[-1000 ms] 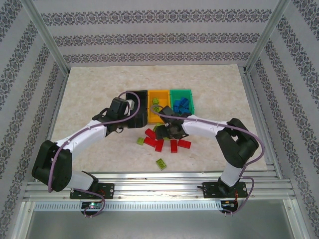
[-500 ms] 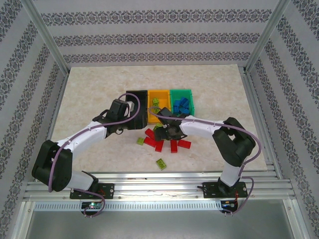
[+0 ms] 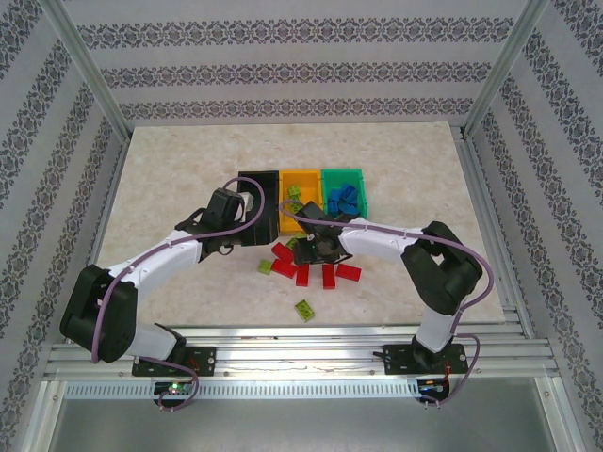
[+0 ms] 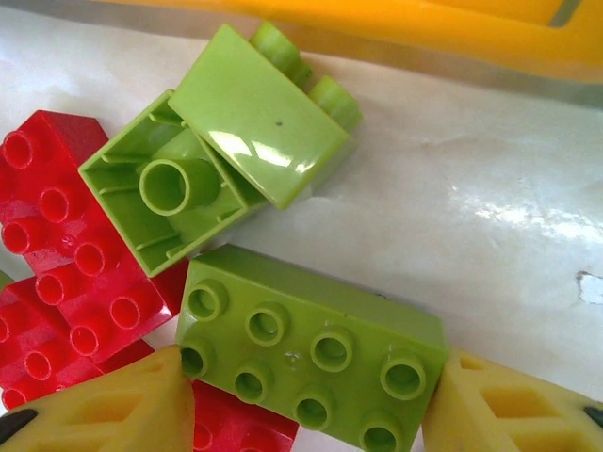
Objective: Sort the legos into containers by color
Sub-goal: Pick up the lego from the center of the table, then place the lego in the container.
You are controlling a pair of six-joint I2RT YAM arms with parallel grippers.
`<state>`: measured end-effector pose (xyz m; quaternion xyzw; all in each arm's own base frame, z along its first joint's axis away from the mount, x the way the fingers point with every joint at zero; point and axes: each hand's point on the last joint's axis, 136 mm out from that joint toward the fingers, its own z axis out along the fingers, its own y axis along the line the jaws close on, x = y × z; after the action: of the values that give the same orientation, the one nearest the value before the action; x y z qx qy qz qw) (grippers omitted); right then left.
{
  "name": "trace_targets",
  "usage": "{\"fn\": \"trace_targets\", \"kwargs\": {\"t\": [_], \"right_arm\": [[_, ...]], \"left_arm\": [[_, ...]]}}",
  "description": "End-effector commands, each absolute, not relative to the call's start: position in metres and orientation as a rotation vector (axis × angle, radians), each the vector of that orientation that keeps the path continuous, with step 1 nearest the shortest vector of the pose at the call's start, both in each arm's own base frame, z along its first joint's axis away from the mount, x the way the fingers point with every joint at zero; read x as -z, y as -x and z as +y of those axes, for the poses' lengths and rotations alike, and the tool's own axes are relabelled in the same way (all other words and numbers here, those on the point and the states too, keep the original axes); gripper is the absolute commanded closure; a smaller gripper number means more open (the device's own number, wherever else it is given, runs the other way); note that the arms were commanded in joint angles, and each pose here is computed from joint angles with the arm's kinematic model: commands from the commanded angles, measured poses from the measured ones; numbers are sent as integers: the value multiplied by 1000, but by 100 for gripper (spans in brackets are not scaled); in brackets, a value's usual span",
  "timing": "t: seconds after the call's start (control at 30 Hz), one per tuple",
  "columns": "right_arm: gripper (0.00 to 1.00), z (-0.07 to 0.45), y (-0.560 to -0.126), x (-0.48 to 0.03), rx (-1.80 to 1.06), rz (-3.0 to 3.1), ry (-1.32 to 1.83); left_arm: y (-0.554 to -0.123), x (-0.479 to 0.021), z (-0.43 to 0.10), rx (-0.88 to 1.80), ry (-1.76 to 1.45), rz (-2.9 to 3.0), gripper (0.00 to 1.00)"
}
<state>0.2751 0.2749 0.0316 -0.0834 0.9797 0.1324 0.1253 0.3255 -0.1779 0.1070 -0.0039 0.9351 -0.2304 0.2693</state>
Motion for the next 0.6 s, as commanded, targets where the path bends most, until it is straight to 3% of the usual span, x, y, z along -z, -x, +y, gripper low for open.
{"fn": "trace_targets", "kwargs": {"t": [0.0,0.33,0.57], "right_arm": [[47,264,-275,-50,-323,2835,253],[46,266,-308,-108,-443,2704,224],[44,261,-370,-134,-472,2620,152]], "left_arm": [[-327,-116,-177,651,27,2476,0],[-317,-110,-170,638,52,2491,1],[-306,-105,-166,642,79,2506,0]]}}
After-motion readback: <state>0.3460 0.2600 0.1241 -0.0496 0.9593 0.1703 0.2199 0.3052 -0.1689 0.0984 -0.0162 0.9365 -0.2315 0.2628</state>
